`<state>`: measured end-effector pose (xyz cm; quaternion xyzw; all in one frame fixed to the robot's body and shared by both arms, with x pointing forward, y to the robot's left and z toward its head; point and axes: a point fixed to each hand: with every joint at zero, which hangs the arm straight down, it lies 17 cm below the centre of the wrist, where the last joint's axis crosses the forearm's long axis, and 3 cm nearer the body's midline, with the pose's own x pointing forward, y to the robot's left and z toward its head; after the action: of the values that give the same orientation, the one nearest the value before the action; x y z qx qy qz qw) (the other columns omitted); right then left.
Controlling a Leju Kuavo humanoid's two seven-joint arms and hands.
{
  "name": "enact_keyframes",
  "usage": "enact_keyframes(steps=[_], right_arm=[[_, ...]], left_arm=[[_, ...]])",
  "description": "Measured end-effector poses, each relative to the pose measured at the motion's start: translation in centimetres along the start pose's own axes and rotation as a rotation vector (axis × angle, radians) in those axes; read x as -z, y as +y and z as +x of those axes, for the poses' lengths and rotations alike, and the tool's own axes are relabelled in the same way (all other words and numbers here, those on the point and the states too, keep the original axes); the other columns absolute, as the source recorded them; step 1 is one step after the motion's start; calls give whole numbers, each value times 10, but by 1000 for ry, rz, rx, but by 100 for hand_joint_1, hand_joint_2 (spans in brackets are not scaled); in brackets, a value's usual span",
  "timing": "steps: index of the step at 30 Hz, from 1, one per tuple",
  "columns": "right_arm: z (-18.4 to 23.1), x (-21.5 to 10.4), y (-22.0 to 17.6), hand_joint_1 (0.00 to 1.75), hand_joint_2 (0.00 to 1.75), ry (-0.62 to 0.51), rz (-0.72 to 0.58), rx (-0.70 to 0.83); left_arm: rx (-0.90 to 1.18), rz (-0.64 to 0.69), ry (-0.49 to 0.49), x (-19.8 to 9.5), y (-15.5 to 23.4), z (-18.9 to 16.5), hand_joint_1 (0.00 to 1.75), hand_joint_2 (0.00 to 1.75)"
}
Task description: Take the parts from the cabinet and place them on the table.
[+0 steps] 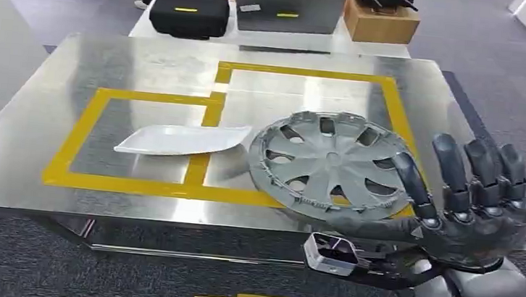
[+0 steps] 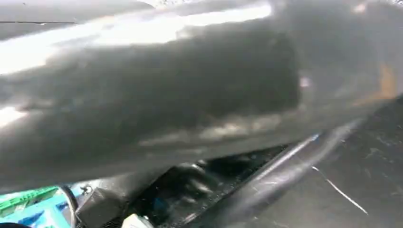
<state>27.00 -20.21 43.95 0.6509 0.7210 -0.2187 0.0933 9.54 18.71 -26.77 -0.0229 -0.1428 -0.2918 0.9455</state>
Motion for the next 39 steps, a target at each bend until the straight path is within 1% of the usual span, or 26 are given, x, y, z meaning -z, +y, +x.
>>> enact_keyframes(steps=[17, 20, 22, 26, 28, 31, 34, 35, 36, 38, 39], right_arm=[[-11, -24, 23, 0, 0, 43, 96, -17], [-18, -37, 30, 0, 0, 67, 142, -30], [-27, -50, 36, 0, 0, 104, 185, -43], [-49, -81, 44, 0, 0, 211, 276, -77], [-60, -107, 49, 0, 0, 287, 344, -91], [-74, -158, 60, 0, 0, 444, 469, -98], [-73, -181, 63, 0, 0, 476, 532, -99], [-74, -192, 64, 0, 0, 502, 557, -99], [-75, -205, 66, 0, 0, 544, 589, -100], [-86, -248, 68, 0, 0, 715, 675, -70], [-88, -272, 70, 0, 0, 804, 723, -30]], left_arm=[[-8, 13, -2, 1, 6, 2, 0, 0], [-14, 16, 1, 1, 6, 2, 0, 0], [-25, 25, 3, 1, 7, 1, 0, 0], [-33, 27, 6, 1, 6, -1, 0, 0], [-31, 24, 10, 0, 6, -6, 0, 0], [-31, 33, 22, 0, 8, -14, 0, 0], [-30, 35, 28, -1, 7, -18, 0, 0], [-29, 37, 27, -1, 8, -18, 0, 0], [-30, 39, 27, -1, 8, -18, 0, 0], [-33, 54, 30, 0, 10, -20, 0, 0], [-35, 61, 32, 0, 10, -21, 0, 0]])
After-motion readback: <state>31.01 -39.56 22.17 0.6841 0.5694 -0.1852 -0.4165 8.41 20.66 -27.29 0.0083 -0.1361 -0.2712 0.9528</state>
